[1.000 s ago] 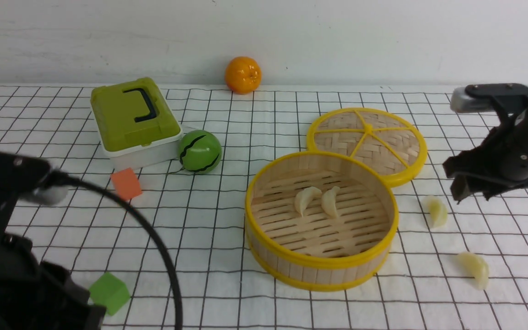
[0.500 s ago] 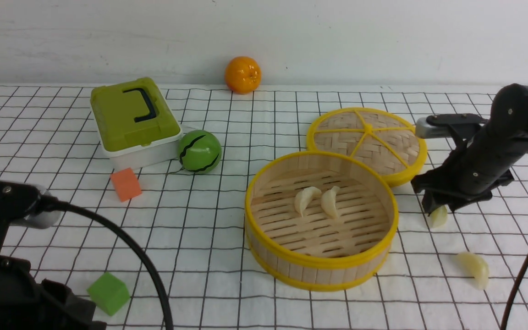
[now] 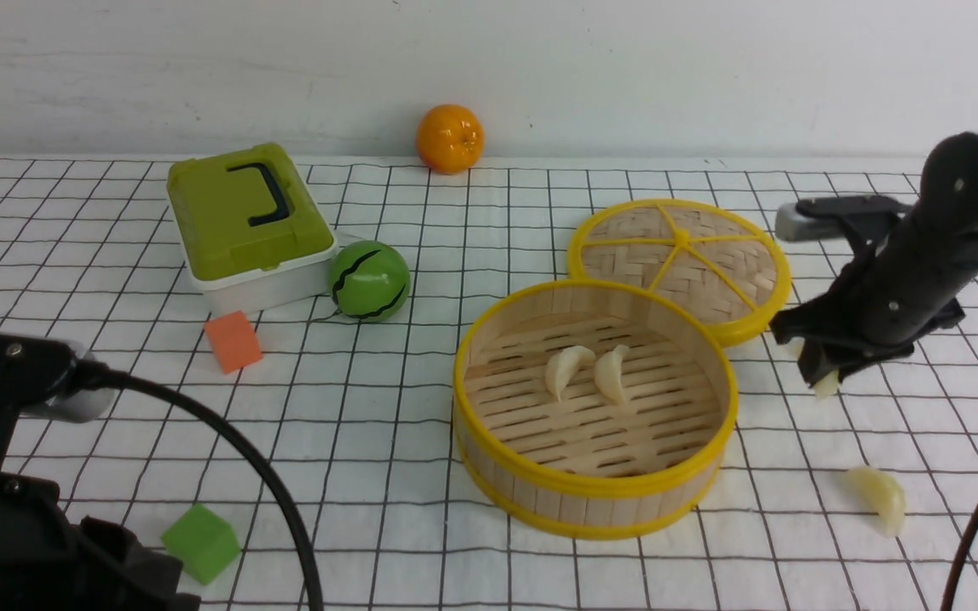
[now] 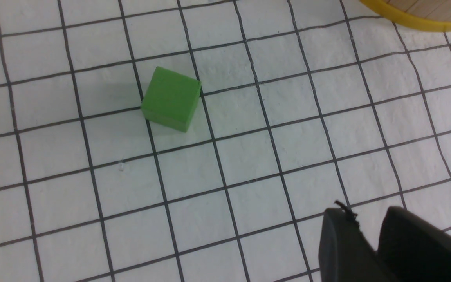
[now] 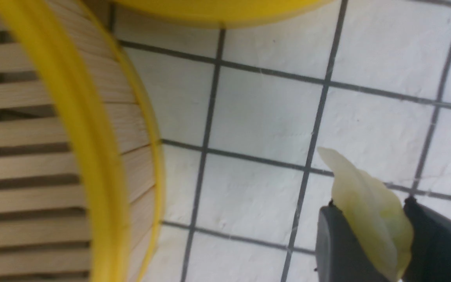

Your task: Put the dumplings into the steamer on the table with the white tablecloth.

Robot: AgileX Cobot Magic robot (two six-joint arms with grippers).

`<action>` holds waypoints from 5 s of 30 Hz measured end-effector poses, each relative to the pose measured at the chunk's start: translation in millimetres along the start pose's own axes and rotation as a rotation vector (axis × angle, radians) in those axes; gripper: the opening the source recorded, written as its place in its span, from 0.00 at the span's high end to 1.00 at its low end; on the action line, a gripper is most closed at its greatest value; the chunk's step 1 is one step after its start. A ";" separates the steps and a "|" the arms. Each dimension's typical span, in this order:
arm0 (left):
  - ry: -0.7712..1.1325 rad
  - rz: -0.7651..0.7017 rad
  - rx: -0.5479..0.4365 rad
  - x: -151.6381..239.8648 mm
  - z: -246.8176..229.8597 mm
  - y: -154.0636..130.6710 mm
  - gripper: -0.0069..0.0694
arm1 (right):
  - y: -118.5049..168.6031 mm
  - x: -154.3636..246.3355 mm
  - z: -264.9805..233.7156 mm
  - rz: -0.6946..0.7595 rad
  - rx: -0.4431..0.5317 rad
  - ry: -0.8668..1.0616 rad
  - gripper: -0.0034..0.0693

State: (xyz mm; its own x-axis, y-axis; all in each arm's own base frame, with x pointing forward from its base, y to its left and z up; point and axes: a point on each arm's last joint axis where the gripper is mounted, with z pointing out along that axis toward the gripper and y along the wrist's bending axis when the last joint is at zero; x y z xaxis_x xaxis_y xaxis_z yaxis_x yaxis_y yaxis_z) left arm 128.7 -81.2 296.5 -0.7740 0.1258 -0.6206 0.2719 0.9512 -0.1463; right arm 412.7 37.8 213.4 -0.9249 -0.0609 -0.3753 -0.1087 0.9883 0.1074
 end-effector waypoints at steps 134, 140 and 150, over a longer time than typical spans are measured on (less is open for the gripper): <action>-0.021 0.063 0.001 -1.9 0.0 -0.1 0.60 | 150.3 66.4 -147.7 -0.321 -0.182 -0.179 0.69; -0.021 0.063 0.001 -1.9 0.0 -0.1 0.60 | 123.7 118.5 -221.8 -0.319 -0.230 -0.404 0.90; -0.021 0.063 0.001 -1.9 0.0 -0.1 0.60 | 95.6 179.7 -235.8 -0.297 -0.269 -0.619 0.94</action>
State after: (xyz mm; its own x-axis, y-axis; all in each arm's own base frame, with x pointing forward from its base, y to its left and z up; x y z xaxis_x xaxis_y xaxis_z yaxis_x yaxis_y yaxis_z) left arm 130.1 -81.5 297.7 -0.7430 0.1799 -0.6446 0.3204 0.9413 -0.1066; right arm 150.2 88.2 373.4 -0.4763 -0.1514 -0.8662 -0.4818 0.8689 0.1131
